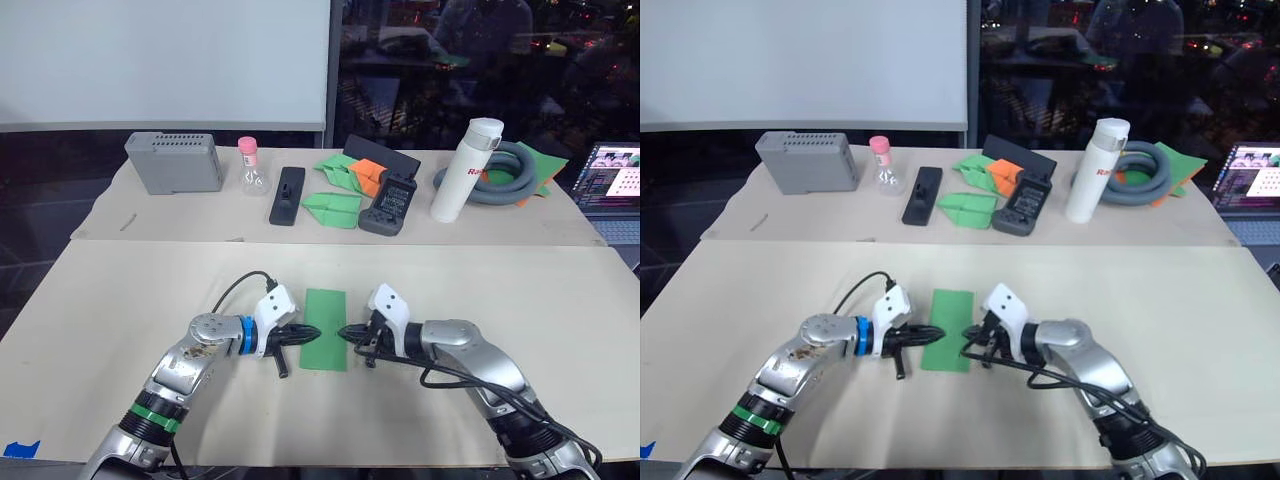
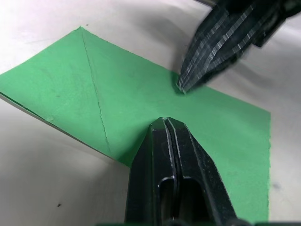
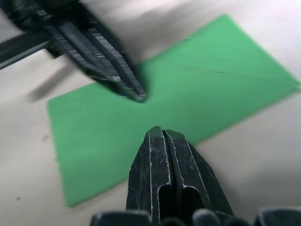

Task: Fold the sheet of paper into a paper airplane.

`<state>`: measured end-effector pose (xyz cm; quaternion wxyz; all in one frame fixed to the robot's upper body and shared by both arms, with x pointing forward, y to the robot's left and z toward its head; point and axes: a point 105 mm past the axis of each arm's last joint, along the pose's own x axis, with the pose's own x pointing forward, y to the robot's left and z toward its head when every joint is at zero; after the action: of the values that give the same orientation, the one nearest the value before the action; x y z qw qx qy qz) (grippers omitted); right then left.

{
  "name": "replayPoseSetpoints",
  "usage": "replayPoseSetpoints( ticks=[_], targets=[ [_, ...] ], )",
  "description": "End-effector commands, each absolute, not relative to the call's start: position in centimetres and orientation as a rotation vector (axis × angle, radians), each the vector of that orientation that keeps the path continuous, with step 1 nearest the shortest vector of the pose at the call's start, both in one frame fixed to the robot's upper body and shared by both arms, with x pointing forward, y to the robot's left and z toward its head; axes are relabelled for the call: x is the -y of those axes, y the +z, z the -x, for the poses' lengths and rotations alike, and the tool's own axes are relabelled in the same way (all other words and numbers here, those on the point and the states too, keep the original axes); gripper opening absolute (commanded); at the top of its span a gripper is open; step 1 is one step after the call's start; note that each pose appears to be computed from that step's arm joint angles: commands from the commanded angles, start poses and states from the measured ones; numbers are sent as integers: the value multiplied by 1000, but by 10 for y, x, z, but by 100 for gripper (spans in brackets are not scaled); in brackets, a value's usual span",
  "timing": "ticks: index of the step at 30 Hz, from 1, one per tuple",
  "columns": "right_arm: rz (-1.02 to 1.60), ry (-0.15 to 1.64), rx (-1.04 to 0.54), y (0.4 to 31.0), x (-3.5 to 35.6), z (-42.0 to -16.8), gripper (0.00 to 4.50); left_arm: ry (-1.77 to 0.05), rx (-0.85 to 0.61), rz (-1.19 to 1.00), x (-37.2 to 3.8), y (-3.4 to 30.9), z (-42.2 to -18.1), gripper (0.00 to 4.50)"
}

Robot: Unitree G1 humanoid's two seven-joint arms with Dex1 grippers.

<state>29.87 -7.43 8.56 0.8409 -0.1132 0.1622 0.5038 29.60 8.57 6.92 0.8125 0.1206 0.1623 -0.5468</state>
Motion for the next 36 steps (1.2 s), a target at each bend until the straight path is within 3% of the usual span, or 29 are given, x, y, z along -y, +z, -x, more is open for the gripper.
replayPoseSetpoints(
  ticks=[1,13,27,36],
  targets=[
    [265,1079,-214,113,73,-305,1,-1154,-404,-265,-87,54,-290,0],
    [276,1056,-274,77,67,-322,1,-1132,-394,-274,-91,56,-291,0],
    [241,900,-253,71,81,-367,1,-1068,-388,-244,-96,56,-288,0],
    [191,915,-234,69,74,-362,1,-1071,-387,-246,-96,57,-291,0]
  ],
)
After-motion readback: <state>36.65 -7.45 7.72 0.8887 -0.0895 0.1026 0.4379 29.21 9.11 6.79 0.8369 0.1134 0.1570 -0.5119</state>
